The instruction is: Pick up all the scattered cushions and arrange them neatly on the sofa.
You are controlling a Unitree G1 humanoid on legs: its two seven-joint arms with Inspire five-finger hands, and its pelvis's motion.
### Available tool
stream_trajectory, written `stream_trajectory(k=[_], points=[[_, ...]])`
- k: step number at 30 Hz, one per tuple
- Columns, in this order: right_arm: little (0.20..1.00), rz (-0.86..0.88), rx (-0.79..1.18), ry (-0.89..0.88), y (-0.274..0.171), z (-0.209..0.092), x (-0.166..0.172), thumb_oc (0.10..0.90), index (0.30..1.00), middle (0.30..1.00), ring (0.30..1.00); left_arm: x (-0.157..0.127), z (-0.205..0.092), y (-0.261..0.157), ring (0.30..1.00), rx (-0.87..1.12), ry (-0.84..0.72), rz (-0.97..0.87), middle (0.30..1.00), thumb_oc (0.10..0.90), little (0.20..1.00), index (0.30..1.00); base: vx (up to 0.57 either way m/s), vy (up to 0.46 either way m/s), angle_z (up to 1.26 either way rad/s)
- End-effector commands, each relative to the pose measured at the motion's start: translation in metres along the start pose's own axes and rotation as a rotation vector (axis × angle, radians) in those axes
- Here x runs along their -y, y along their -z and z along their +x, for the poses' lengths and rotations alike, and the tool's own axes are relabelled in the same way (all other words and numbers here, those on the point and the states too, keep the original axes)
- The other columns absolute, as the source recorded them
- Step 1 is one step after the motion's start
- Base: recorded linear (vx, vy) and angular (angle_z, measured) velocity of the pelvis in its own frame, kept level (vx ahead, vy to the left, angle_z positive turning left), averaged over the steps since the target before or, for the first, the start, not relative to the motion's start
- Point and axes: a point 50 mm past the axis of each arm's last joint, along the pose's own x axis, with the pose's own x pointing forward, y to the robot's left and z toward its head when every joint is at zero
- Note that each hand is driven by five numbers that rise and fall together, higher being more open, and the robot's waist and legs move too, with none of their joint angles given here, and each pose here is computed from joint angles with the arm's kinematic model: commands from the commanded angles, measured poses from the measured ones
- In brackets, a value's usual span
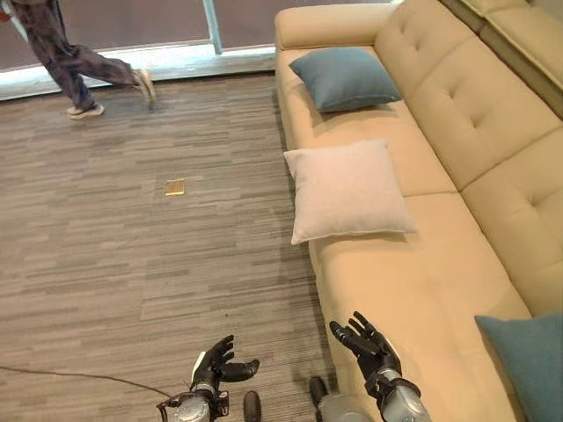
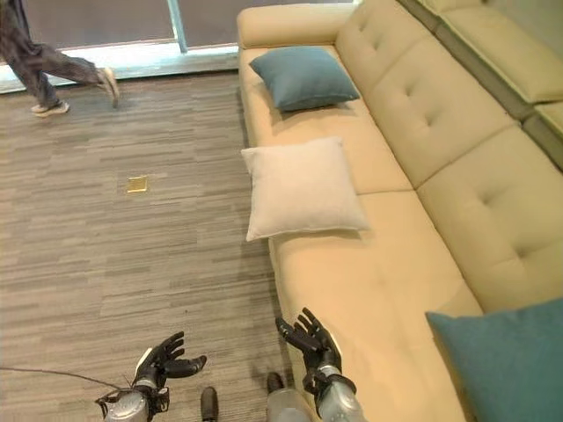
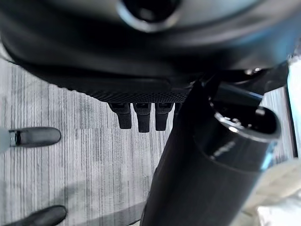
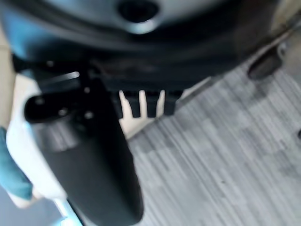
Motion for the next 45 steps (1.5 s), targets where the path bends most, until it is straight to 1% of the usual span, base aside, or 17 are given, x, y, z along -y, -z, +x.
stream_trajectory(k=[1,4,7,14,17,21,25,27,30,35,40,45], points=[[0.900,-0.035,0.223,-0.106,-0.048,0.002,-0.019,0.800,0.900,0.900,0.900,-0.004,0.001,-0.039,0.900,0.187,-0.025,-0.079,0.900,0.800,0.900,0.900,0.07,-0.159,0.70],[0.900,-0.024,0.228,-0.100,-0.049,0.003,-0.021,0.800,0.900,0.900,0.900,-0.003,0.002,-0.041,0.900,0.194,-0.028,-0.095,0.900,0.800,0.900,0.900,0.17,-0.051,0.43],[0.900,-0.051,0.206,-0.096,-0.044,0.002,-0.019,0.800,0.900,0.900,0.900,-0.006,-0.004,-0.032,0.900,0.169,-0.036,-0.112,0.900,0.800,0.900,0.900,0.36,0.100,0.21],[0.900,-0.100,0.170,-0.087,-0.035,0.002,-0.020,0.800,0.900,0.900,0.900,-0.003,-0.006,-0.018,0.900,0.118,-0.068,-0.158,0.900,0.800,0.900,0.900,0.40,0.265,-0.27],[0.900,-0.111,0.142,-0.093,-0.028,-0.001,-0.017,0.800,0.900,0.900,0.900,-0.002,-0.006,-0.007,0.900,0.075,-0.055,-0.126,0.900,0.800,0.900,0.900,0.37,0.392,-0.60],[0.900,-0.111,0.114,-0.098,-0.019,-0.003,-0.019,0.800,0.900,0.900,0.900,-0.001,-0.004,-0.005,0.900,0.064,-0.044,-0.084,0.900,0.800,0.900,0.900,0.35,0.570,-0.35],[0.900,-0.139,0.116,-0.106,-0.019,-0.003,-0.021,0.800,0.900,0.900,0.900,-0.003,-0.002,-0.017,0.900,0.107,-0.035,-0.018,0.900,0.800,0.900,0.900,0.19,0.422,0.02],[0.900,-0.119,0.129,-0.099,-0.020,-0.002,-0.023,0.800,0.900,0.900,0.900,-0.005,-0.001,-0.026,0.900,0.139,-0.031,0.039,0.900,0.800,0.900,0.900,0.31,0.572,0.06],[0.900,-0.107,0.127,-0.103,-0.020,-0.001,-0.023,0.800,0.900,0.900,0.900,-0.002,0.001,-0.030,0.900,0.150,-0.020,0.045,0.900,0.800,0.900,0.900,0.31,0.279,-0.04],[0.900,-0.097,0.142,-0.106,-0.027,0.004,-0.026,0.800,0.900,0.900,0.900,0.005,0.002,-0.027,0.900,0.134,0.009,0.044,0.900,0.800,0.900,0.900,0.31,0.095,0.12],[0.900,-0.132,0.158,-0.114,-0.031,0.002,-0.026,0.800,0.900,0.900,0.900,0.010,0.000,-0.022,0.900,0.124,0.026,0.028,0.900,0.800,0.900,0.900,0.35,0.005,0.25],[0.900,-0.151,0.153,-0.085,-0.030,-0.003,-0.014,0.800,0.900,0.900,0.900,0.018,-0.004,-0.007,0.900,0.080,0.050,0.036,0.900,0.800,0.900,0.900,0.38,-0.069,0.27]])
